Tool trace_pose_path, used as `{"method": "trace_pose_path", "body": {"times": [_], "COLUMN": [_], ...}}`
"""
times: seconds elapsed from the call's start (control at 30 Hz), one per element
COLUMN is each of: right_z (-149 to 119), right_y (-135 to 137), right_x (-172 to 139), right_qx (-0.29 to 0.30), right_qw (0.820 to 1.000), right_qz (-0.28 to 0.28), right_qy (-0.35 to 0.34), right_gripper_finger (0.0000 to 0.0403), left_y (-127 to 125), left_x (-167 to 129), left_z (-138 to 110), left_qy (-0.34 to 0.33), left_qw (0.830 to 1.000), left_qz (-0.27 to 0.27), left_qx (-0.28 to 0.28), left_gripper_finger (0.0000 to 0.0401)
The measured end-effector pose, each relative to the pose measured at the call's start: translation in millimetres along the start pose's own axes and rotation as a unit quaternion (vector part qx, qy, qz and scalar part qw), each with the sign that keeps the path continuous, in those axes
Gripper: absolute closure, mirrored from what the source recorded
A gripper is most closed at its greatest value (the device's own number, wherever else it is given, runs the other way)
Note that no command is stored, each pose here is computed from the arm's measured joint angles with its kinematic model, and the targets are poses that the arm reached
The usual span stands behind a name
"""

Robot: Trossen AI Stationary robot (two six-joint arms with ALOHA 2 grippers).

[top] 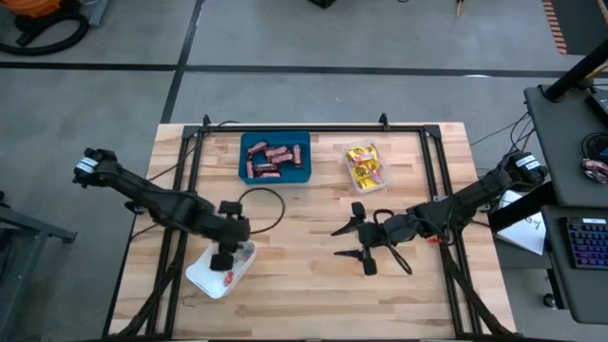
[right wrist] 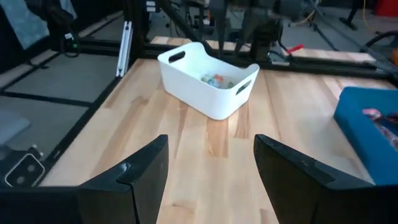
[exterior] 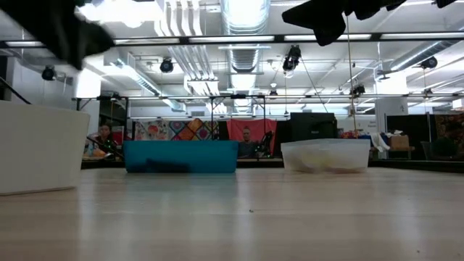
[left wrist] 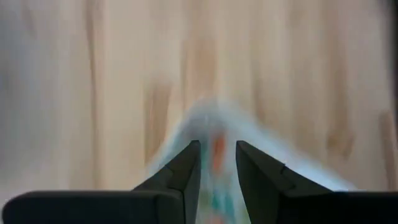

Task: Sort candy
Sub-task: Return to Home Position

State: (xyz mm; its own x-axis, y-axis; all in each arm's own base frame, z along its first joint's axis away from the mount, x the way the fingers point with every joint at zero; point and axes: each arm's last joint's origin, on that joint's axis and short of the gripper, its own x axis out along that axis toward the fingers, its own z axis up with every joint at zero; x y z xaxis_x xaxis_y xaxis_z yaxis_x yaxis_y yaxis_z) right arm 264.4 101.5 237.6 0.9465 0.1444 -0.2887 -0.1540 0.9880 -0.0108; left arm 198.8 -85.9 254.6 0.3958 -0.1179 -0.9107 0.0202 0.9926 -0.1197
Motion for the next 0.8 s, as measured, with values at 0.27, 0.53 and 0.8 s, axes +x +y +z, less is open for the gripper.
{"method": "trace_pose_path", "body": {"times": [0.27,0.53,0.8], "right_z": [-0.2,-5.4,-35.1], "right_y": [-20.9,-58.8,-64.9], "right_x": [-16.7,-43.5,-73.4], "right_qx": [-0.021,-0.017,0.009], "right_qw": [0.999,0.998,0.998], "right_qz": [-0.027,-0.031,-0.023], "right_qy": [-0.021,-0.054,-0.062], "right_gripper_finger": [0.0176,0.019,0.02], "left_y": [12.1,61.0,77.9], "left_x": [-36.5,-35.5,-28.2], "left_z": [-6.7,-39.6,-70.7], "left_qy": [-0.276,-0.332,-0.411], "left_qw": [0.947,0.933,0.906], "left_qz": [0.019,0.04,0.019], "left_qx": [0.163,0.132,0.101], "left_gripper_finger": [0.0324,0.0324,0.0324]}}
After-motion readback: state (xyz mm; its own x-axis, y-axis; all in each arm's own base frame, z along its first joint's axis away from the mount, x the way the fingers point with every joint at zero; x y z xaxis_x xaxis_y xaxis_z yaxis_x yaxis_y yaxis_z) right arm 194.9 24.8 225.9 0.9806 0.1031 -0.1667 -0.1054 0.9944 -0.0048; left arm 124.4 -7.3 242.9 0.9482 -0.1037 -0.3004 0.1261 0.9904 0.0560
